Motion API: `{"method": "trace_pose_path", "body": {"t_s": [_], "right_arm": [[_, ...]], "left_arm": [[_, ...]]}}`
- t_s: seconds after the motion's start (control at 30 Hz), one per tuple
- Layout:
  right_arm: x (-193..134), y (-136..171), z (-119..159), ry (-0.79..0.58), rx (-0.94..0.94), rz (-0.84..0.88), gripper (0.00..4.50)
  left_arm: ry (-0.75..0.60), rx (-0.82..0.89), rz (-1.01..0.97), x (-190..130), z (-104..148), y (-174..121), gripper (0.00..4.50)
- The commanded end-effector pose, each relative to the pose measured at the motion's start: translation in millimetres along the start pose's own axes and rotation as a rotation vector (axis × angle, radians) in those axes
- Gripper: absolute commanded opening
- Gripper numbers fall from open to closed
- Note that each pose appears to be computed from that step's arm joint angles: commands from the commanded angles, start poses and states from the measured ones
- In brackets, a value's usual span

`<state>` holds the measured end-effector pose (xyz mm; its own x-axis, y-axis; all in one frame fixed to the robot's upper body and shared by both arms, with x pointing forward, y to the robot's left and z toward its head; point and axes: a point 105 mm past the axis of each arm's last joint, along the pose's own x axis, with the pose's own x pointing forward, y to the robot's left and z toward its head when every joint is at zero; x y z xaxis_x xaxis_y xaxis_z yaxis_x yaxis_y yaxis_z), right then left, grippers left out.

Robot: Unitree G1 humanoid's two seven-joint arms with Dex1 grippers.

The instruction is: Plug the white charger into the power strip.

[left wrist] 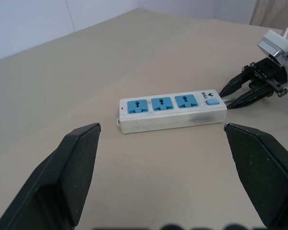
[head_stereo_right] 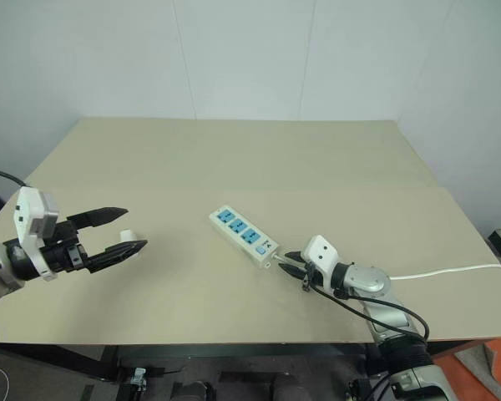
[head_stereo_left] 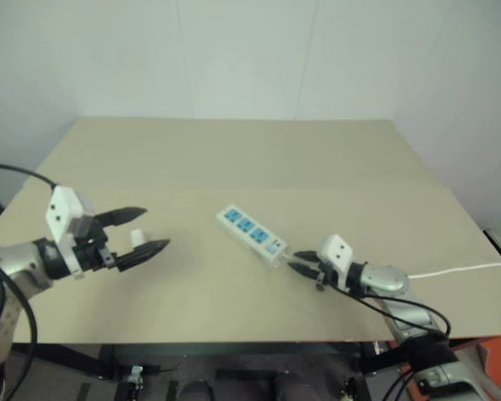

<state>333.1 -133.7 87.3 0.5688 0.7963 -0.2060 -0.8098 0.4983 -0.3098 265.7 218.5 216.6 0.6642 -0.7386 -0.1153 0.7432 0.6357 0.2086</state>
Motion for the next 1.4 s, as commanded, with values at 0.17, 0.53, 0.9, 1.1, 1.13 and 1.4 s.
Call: {"method": "trace_pose_path", "body": {"t_s": [0.17, 0.53, 0.9, 1.1, 1.13, 1.4], "right_arm": [[-8, -7, 44, -0.192, 0.031, -0.023, 4.41], [44, 12, 44, -0.183, 0.174, -0.205, 4.41], [63, 20, 22, -0.104, 0.191, -0.236, 4.41], [79, 30, 17, -0.118, 0.21, -0.17, 4.41], [82, 30, 16, -0.111, 0.208, -0.165, 4.41], [81, 11, 24, -0.142, 0.174, -0.166, 3.41]], "left_arm": [[-0.028, 0.034, -0.01, 1, 9, 1, 4.5], [-0.042, 0.031, -0.019, 5, 10, 3, 4.5], [-0.041, 0.031, -0.013, 2, 9, 6, 4.5], [-0.038, 0.033, -0.017, 0, 7, 7, 4.5], [-0.038, 0.034, -0.017, 0, 7, 7, 4.5], [-0.033, 0.048, -0.016, -4, 7, 8, 4.5]]}}
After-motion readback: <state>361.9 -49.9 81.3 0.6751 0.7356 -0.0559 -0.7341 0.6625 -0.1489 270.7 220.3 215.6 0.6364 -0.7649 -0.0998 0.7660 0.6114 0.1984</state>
